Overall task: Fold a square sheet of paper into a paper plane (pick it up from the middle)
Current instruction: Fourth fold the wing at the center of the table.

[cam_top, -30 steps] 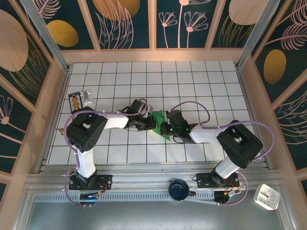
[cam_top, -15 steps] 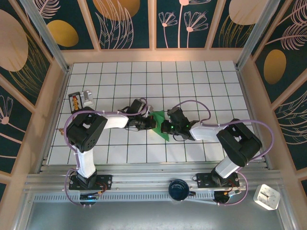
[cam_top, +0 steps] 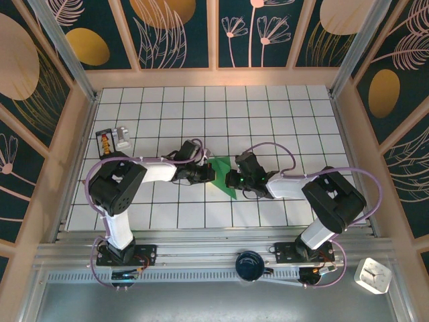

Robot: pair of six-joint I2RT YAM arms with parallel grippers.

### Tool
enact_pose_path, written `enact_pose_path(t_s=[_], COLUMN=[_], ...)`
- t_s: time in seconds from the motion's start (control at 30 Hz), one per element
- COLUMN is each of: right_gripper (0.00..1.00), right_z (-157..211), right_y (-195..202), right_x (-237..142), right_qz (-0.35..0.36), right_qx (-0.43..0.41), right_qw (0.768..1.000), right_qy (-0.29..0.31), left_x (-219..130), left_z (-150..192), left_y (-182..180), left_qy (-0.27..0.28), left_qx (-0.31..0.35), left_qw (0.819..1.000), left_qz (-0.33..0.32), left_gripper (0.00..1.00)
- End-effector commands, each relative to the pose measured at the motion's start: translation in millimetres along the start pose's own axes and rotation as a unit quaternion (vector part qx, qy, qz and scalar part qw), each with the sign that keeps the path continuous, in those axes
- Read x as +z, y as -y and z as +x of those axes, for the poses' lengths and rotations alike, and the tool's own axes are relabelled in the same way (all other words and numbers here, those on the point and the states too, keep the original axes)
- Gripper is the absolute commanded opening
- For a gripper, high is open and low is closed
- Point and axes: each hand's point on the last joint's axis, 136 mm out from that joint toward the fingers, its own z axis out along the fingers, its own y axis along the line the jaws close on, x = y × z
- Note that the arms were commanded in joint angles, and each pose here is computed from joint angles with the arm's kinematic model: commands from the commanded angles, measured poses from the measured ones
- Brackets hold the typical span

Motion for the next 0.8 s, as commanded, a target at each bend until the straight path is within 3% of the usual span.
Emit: enact_pose_path(t_s=[0.0, 0.37, 0.77], right_gripper=[0.09, 0.15, 0.18], right_z=[-5.8, -1.6, 2.3], right_y=[1.1, -10.3, 0.1], right_x=[-3.8, -8.5, -9.9], right_qz=[0.007, 0.018, 0.082], right_qx=[-0.048, -0.126, -0.187], right_qw=[0.999, 0.991, 0.977], right_qy=[0.024, 0.044, 0.06], left_x=[5.4, 8.0, 8.7], left_z=[-0.7, 2.5, 1.7], left_y=[-6.0, -9.9, -9.9], left_qy=[-0.006, -0.012, -0.014], left_qx=[0.002, -0.002, -0.003], left_qw=[1.0, 1.0, 1.0], left_qz=[-0.008, -0.011, -0.011], left_gripper=[0.01, 0.0, 0.0])
